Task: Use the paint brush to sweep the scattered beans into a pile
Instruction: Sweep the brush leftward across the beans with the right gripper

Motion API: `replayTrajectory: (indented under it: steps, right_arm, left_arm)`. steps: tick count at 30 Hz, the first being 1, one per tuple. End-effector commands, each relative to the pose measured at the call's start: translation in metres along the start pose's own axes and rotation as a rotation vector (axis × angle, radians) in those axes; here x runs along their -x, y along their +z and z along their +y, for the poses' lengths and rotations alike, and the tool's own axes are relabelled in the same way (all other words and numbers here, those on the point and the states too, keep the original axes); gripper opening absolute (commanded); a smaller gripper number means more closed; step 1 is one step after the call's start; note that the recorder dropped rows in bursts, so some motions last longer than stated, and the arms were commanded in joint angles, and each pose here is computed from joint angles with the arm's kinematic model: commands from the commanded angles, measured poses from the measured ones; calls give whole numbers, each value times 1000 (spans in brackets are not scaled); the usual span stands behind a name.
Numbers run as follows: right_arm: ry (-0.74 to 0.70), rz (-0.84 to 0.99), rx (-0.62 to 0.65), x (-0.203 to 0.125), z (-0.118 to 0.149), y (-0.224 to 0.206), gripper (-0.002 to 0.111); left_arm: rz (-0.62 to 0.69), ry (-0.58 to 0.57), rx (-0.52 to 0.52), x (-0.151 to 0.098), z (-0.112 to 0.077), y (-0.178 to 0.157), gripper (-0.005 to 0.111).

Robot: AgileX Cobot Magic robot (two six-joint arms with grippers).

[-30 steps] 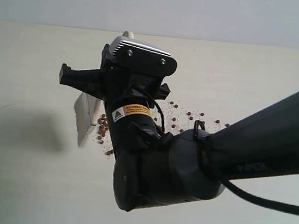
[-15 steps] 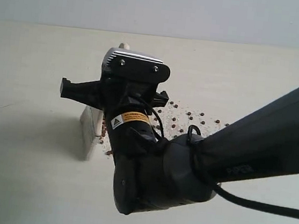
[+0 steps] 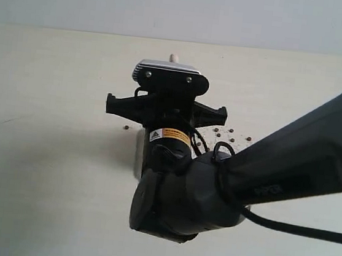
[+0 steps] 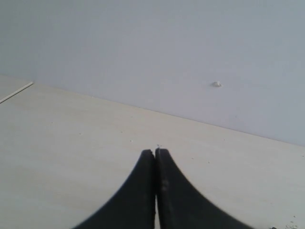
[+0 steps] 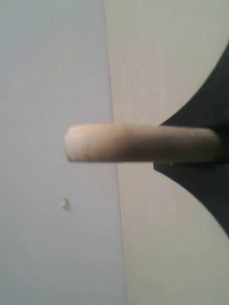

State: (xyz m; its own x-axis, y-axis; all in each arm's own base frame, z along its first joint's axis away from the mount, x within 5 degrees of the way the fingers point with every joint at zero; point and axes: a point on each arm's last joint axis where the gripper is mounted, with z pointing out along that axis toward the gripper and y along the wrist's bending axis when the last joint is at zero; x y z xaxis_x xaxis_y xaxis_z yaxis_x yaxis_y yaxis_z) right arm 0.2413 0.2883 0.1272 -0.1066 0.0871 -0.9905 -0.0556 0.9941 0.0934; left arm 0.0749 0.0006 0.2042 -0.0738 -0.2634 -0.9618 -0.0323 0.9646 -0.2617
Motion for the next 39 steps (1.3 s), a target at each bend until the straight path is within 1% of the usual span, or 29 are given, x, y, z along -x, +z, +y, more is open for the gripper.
replayTrajectory:
  steps: [1, 5, 10, 17, 19, 25, 28, 29, 30, 31, 32, 33, 34, 36, 39]
  right_arm:
    - [-118, 47, -106, -5, -12, 1, 0]
    - [-121, 51, -112, -5, -12, 1, 0]
    - [1, 41, -107, -5, -11, 1, 0]
    - [38, 20, -71, 3, -7, -1, 0]
    - [49, -9, -30, 15, -3, -2, 0]
    - [122, -59, -8, 48, -1, -8, 0]
    - [96, -102, 77, 55, 6, -9, 0]
    - [117, -119, 172, 54, 15, -9, 0]
    - [154, -140, 237, 52, 20, -9, 0]
    - [177, -136, 262, 47, 22, -7, 0]
    - [201, -128, 266, 43, 22, -4, 0]
    - [222, -120, 248, 38, 22, 2, 0]
    - [250, -106, 204, 27, 21, 13, 0]
    - [312, -85, 177, 11, 22, 28, 0]
    - [306, -49, 123, 2, 20, 39, 0]
  left_arm:
    - [-9, -10, 0, 0, 0, 0, 0]
    - [-9, -10, 0, 0, 0, 0, 0]
    - [-9, -10, 0, 0, 0, 0, 0]
    - [-9, -10, 0, 0, 0, 0, 0]
    - [-9, -10, 0, 0, 0, 0, 0]
    - [-9, -8, 0, 0, 0, 0, 0]
    - [-9, -8, 0, 0, 0, 0, 0]
    - [-9, -8, 0, 0, 0, 0, 0]
    - [-9, -8, 0, 0, 0, 0, 0]
    - [-9, -8, 0, 0, 0, 0, 0]
    - [-9, -8, 0, 0, 0, 0, 0]
    - [-9, -8, 0, 0, 0, 0, 0]
    - [-9, -8, 0, 0, 0, 0, 0]
    - [-9, -8, 0, 0, 0, 0, 0]
    - [-9, -8, 0, 0, 0, 0, 0]
